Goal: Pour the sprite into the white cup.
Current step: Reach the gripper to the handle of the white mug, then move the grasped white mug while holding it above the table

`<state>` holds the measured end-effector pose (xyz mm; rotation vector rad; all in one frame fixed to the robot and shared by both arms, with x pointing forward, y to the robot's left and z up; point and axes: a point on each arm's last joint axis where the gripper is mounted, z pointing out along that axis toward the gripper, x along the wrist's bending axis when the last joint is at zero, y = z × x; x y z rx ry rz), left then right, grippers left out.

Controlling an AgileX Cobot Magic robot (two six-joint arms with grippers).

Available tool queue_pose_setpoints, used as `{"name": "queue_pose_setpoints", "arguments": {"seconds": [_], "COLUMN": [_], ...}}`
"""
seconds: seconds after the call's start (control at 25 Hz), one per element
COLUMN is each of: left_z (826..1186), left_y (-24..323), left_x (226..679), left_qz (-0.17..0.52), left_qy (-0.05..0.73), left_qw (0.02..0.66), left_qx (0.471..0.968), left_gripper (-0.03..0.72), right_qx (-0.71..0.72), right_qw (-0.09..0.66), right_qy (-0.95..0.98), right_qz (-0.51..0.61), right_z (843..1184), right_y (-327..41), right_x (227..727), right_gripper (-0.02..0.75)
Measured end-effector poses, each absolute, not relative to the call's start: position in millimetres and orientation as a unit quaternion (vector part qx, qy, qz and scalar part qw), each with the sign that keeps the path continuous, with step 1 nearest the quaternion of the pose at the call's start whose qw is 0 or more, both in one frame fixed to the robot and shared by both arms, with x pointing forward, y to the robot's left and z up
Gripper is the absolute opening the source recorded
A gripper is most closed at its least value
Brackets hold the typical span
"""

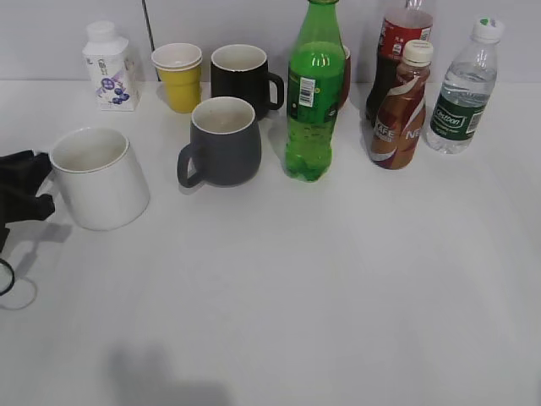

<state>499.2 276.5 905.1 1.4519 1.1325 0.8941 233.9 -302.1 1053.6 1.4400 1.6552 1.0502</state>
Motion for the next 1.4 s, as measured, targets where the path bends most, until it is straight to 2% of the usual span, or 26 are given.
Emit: {"name": "queue_pose_setpoints", "arguments": {"seconds": [0.56, 0.68, 0.76, 1.08, 1.24, 1.4], "left_z": [897.7, 897.8, 897.8, 899.7, 917.0, 942.8], "left_y": [271.9, 272.1, 272.2, 271.9, 271.8, 272.6], "left_x": [516.8, 517.0, 517.0, 516.7, 515.2, 511.1], "left_qz": [0.360, 0.361, 0.362, 0.362, 0.379, 0.403], "left_qy": [0.453, 0.454, 0.454, 0.451, 0.435, 0.417], "left_qw": [0.525, 0.525, 0.524, 0.523, 0.530, 0.533], "left_qx": [0.624, 0.623, 0.623, 0.626, 0.622, 0.615], "left_gripper": [0.190, 0.134, 0.052, 0.042, 0.042, 0.042], "right_qx": [0.555, 0.555, 0.555, 0.555, 0.523, 0.480], "right_qw": [0.347, 0.347, 0.347, 0.344, 0.360, 0.392], "right_qy": [0.638, 0.638, 0.638, 0.638, 0.619, 0.601], "right_qz": [0.405, 0.405, 0.405, 0.409, 0.463, 0.505], "right_z": [1053.6, 1053.6, 1053.6, 1053.8, 1072.2, 1097.1], "right_y": [-302.1, -302.1, -302.1, -301.3, -295.7, -286.2], "right_x": [233.9, 233.9, 233.9, 233.8, 239.8, 276.9], "right_gripper": [0.587, 0.587, 0.587, 0.587, 0.587, 0.587]}}
